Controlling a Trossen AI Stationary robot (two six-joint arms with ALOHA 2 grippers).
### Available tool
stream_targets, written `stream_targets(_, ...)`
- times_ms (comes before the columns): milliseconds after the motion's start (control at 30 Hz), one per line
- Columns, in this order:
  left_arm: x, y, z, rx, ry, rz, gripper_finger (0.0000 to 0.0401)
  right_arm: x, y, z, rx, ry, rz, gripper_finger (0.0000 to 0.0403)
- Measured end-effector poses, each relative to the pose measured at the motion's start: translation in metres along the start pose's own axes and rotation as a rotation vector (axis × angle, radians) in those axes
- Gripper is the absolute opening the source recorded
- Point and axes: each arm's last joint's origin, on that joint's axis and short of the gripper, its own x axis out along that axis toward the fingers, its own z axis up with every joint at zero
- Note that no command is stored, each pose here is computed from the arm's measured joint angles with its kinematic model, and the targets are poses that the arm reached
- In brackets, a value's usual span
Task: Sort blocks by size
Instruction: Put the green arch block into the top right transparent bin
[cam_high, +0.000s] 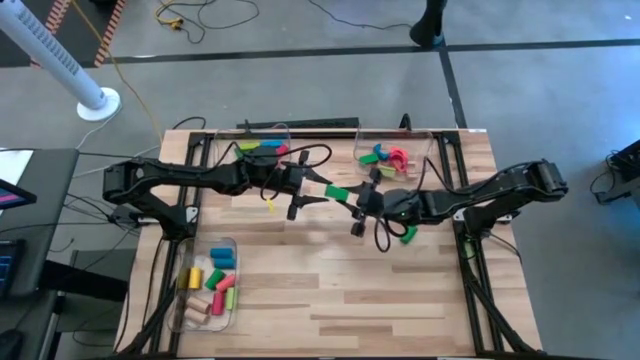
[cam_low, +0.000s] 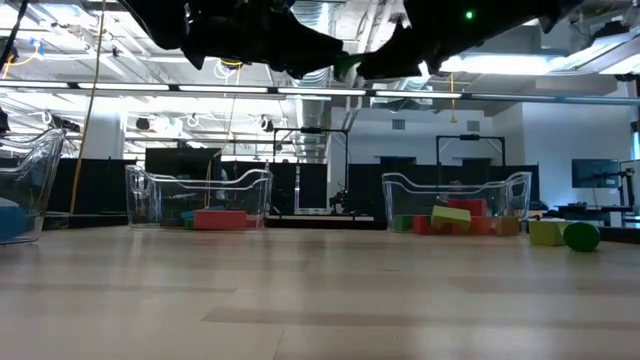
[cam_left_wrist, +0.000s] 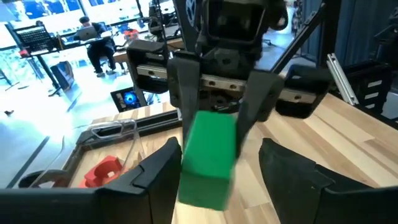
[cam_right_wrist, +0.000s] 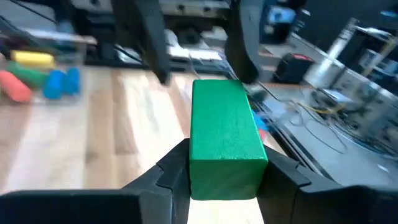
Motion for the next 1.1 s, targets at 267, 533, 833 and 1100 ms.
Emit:
stream_targets(267,0.000,-0.004,-0.006,-0.034,0.062,-0.025,0.0210,-0.002,-0.029,-0.013,0.070,0.168,-0.167,0.0163)
stream_targets(533,0.005,-0.023,-0.009,-0.053,0.124,-0.100,0.0210,-0.013,-0.081,-0.026,0.202,0.328,-0.337,0.0163)
stream_targets(833,0.012,-0.060,-0.003,-0.022,0.137,-0.223,0.0210,-0.019,-0.140,-0.057,0.338,0.565,-0.466,0.0163)
stream_targets(1100,0.014,-0.080,0.000,-0.029,0.152,-0.288,0.0210,-0.024,-0.179,-0.080,0.466,0.680,-0.511,0.0167)
